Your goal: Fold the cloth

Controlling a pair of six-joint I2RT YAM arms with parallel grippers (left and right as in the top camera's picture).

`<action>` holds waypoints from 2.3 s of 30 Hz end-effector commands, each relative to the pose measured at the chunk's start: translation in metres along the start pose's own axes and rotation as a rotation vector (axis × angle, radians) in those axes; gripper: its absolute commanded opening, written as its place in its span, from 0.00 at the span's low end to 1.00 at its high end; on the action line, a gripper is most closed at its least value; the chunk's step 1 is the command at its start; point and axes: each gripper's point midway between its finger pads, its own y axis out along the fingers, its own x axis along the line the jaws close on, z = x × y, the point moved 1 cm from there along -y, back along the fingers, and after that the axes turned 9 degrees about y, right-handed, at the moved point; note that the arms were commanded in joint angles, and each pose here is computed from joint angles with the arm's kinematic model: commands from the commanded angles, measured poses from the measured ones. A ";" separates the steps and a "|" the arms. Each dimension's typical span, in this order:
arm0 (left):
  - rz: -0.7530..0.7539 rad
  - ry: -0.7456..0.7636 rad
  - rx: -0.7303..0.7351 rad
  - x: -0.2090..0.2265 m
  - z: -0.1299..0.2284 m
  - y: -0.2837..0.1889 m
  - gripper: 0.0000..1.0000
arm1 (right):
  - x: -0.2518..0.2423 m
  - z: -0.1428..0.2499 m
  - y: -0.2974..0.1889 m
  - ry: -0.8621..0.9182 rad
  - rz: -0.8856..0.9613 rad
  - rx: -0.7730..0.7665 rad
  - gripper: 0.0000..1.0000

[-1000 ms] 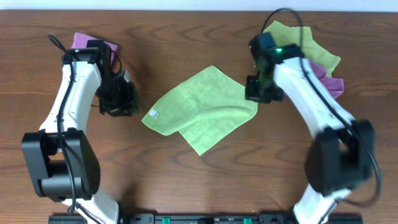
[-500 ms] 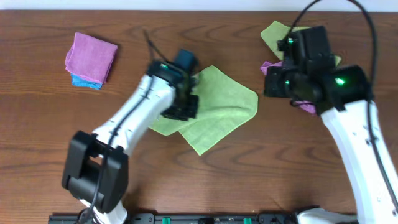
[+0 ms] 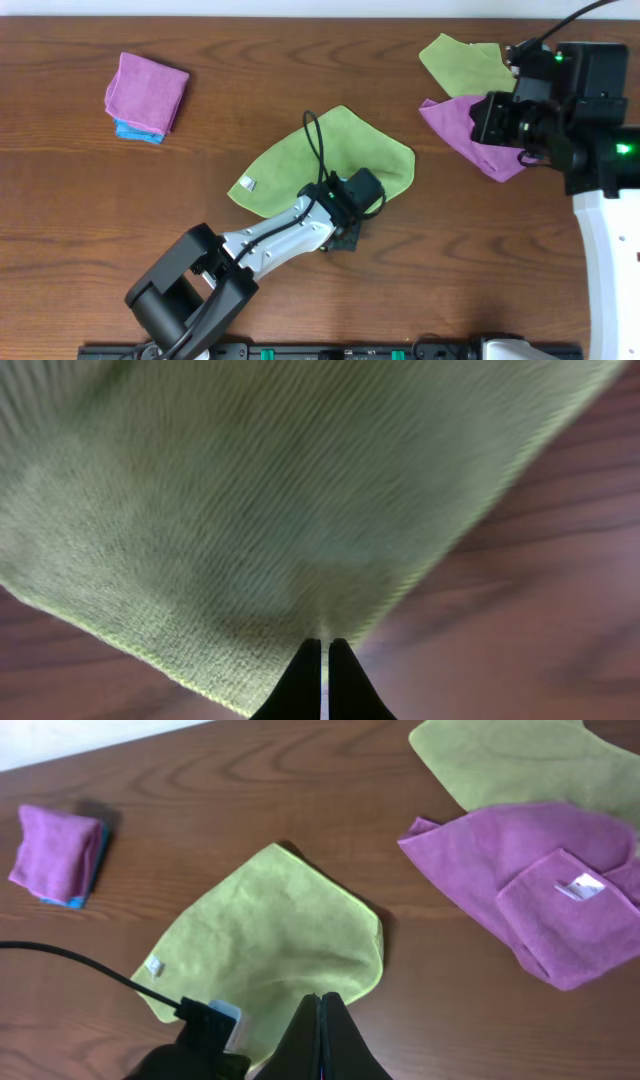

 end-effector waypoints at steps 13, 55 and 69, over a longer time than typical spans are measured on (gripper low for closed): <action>-0.074 -0.068 -0.039 0.021 0.009 0.018 0.05 | 0.008 0.000 -0.005 -0.060 -0.065 0.007 0.01; -0.226 -0.136 -0.102 0.065 0.047 -0.036 0.06 | 0.006 0.005 -0.005 -0.096 -0.058 0.028 0.01; -0.148 -0.208 -0.086 0.077 0.064 -0.002 0.06 | 0.006 0.006 -0.005 -0.094 -0.056 0.033 0.02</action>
